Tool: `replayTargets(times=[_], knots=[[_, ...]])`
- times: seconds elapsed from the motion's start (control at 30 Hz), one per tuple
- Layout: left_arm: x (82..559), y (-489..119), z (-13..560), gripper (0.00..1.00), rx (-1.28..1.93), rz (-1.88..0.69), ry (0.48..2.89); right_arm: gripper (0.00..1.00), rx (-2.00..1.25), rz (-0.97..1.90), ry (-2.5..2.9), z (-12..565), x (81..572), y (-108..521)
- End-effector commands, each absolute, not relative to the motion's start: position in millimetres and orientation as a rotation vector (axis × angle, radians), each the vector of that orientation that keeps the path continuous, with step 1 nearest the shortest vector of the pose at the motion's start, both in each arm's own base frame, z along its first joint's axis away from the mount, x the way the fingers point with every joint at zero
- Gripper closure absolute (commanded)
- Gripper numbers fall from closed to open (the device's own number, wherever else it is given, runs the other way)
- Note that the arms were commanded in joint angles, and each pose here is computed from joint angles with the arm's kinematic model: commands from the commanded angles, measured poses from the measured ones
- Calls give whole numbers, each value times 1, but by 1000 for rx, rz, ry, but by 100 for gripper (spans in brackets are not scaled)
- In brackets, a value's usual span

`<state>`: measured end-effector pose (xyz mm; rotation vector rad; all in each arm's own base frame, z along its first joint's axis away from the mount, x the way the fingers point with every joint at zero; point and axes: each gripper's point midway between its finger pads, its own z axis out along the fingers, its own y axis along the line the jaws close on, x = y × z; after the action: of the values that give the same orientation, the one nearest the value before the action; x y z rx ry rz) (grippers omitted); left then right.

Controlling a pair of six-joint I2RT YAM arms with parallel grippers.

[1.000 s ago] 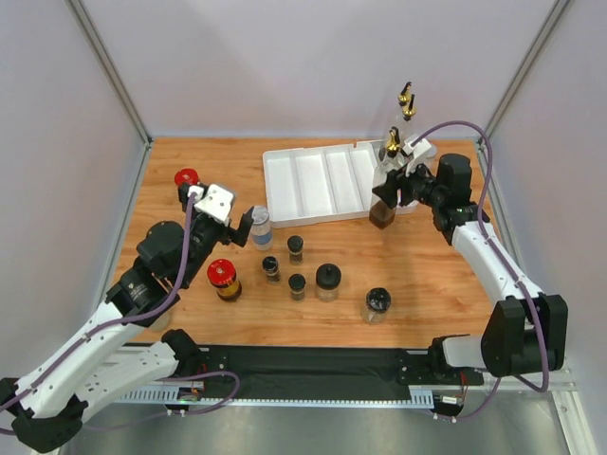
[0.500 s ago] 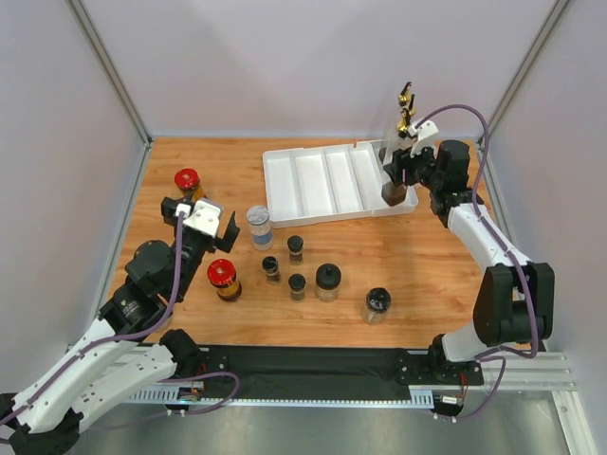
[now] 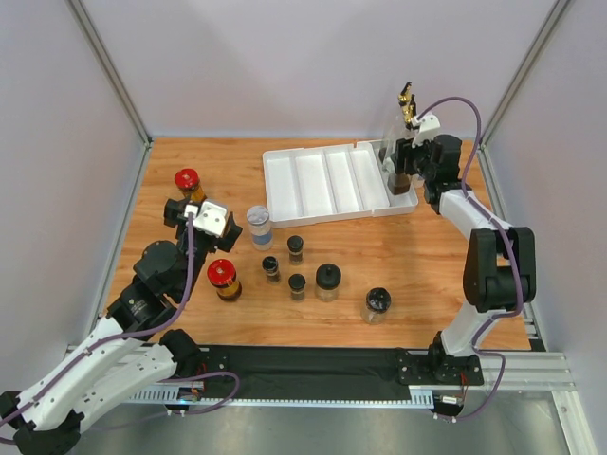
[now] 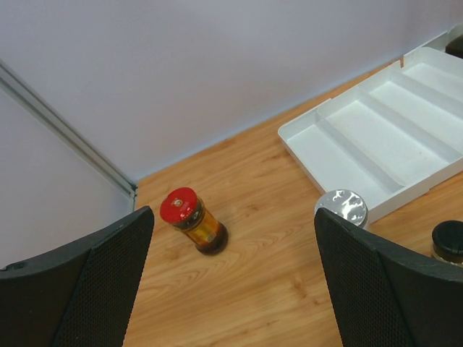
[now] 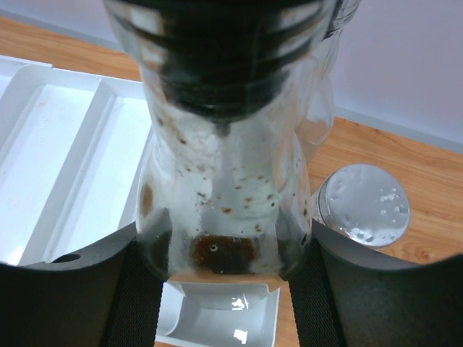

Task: Organize the condiment bottles
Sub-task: Place the bottle in the storage box.

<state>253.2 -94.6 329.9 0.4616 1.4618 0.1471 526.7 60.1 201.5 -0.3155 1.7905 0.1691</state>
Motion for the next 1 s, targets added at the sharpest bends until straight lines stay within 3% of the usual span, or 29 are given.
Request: replayTargets(times=[0.0,0.97], knots=[[256,-89,337,0,446,191,1436,100,-269,91,1540,279,555,51],[261,-91,329,0,462,195,1455,98,-218,88,1582,223,578,45]])
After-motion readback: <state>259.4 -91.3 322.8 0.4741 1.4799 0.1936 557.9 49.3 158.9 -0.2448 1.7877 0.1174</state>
